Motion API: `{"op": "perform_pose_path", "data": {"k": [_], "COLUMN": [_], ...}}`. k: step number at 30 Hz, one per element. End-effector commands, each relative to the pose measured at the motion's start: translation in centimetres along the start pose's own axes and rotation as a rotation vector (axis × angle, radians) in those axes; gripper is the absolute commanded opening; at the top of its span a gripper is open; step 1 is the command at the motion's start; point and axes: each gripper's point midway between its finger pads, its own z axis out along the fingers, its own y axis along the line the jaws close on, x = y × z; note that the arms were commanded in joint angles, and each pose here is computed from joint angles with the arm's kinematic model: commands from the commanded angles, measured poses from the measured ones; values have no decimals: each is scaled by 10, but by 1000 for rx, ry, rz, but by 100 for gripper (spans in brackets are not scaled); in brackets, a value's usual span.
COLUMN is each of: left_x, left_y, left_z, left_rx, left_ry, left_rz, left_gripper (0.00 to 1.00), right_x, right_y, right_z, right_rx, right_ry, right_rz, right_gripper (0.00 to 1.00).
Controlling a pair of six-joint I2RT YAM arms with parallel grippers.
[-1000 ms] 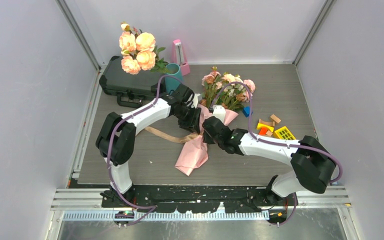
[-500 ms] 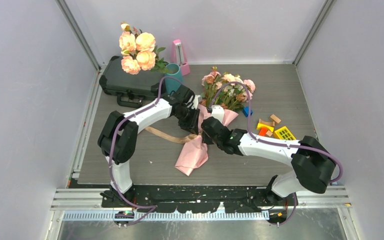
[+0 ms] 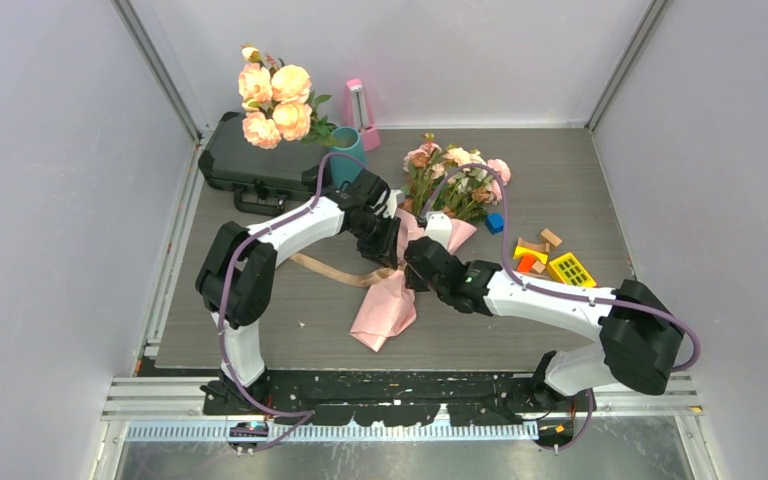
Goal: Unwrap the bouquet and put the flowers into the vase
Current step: Untie the ribbon from the wrapping paper.
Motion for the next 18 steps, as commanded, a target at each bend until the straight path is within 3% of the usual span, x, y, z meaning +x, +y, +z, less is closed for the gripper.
{"op": "perform_pose_path", "data": {"k": [1,18], "left_x": [-17,-19], "left_y": [-10,-15], "left_z": [-12,-14], "left_rx": [25,48], "left_ry": [-55,-67], "left_rz": [48,69], "left_gripper": [28,36], "right_x": [-17,-9], "right_y": [14,7], "right_z": [-3,11], "right_rx": [-18,41], "right_ry": [-50,-38], "right_rz": [36,23], "right_gripper": [32,31]}}
